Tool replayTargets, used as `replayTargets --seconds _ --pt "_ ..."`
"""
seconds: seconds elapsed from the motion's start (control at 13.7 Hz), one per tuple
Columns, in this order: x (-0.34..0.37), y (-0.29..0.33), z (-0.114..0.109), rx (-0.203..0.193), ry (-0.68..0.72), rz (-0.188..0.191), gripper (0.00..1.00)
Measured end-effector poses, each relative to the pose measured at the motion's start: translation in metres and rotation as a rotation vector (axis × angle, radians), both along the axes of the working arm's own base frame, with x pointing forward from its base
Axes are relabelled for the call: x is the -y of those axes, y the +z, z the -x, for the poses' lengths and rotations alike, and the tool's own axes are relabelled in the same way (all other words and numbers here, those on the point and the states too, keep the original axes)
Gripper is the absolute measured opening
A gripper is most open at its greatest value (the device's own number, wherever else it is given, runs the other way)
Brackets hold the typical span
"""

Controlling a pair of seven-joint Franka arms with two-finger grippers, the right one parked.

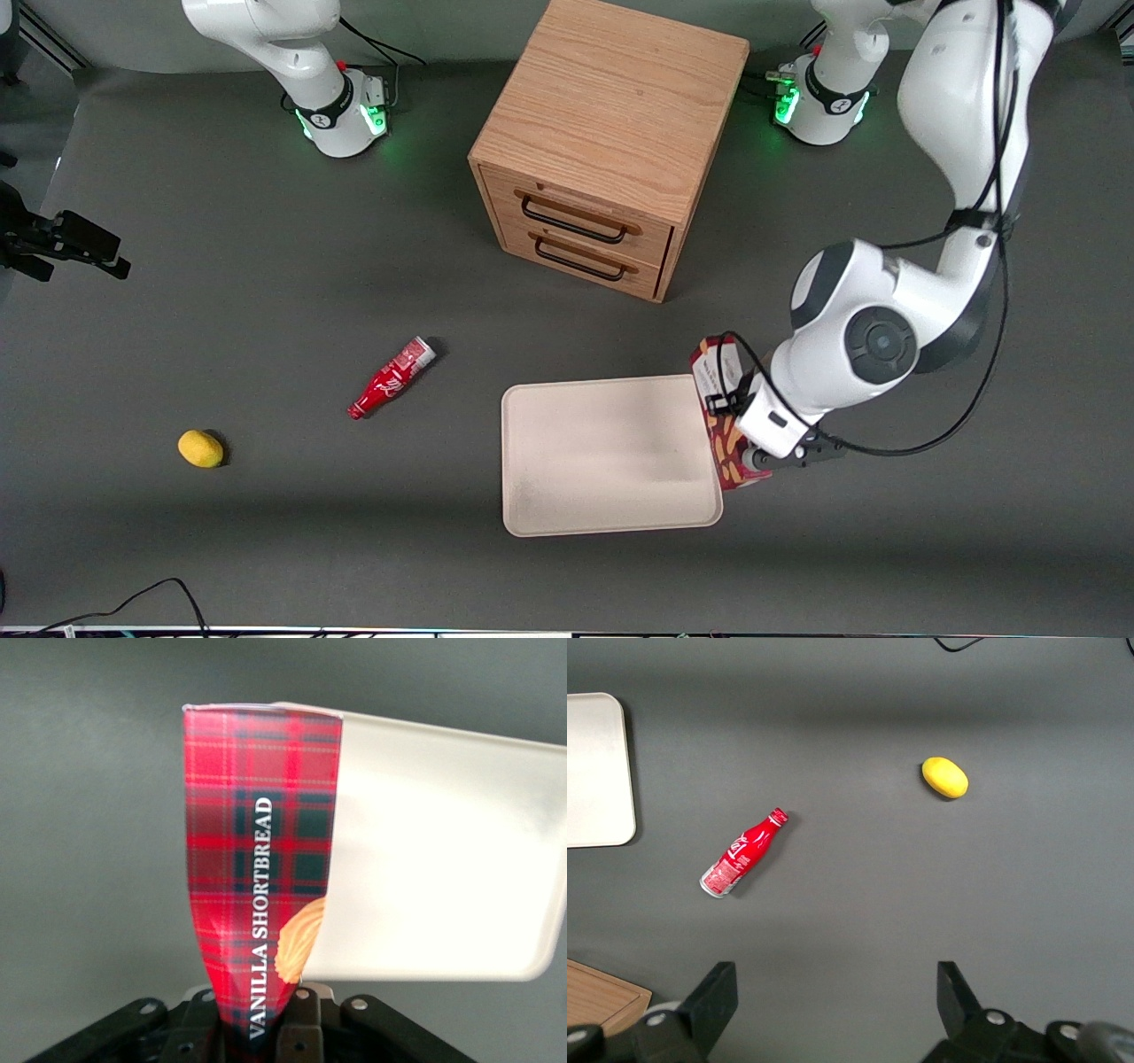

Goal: Place red cookie box on tray
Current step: 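Carry the upright cookie box with the left gripper over the white tray, then lower the box onto the tray edge and open the left gripper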

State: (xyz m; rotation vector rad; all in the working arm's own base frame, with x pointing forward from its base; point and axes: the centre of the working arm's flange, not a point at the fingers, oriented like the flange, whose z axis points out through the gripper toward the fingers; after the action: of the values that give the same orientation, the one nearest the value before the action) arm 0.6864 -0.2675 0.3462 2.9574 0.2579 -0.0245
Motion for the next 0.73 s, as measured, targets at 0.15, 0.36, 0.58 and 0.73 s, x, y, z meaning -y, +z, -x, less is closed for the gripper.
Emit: replayTargets --seconds 0.15,0.36,0.58,0.73 --pt "0.007 -0.034 -0.005 0.022 -0.003 -0.012 0.20" --pt "0.025 -0.066 0.000 0.042 -0.014 -0.050 0.20" --pt "0.033 -0.085 0.004 0.063 -0.043 -0.069 0.20" --pt "0.036 -0.093 0.006 0.076 -0.052 -0.076 0.20"
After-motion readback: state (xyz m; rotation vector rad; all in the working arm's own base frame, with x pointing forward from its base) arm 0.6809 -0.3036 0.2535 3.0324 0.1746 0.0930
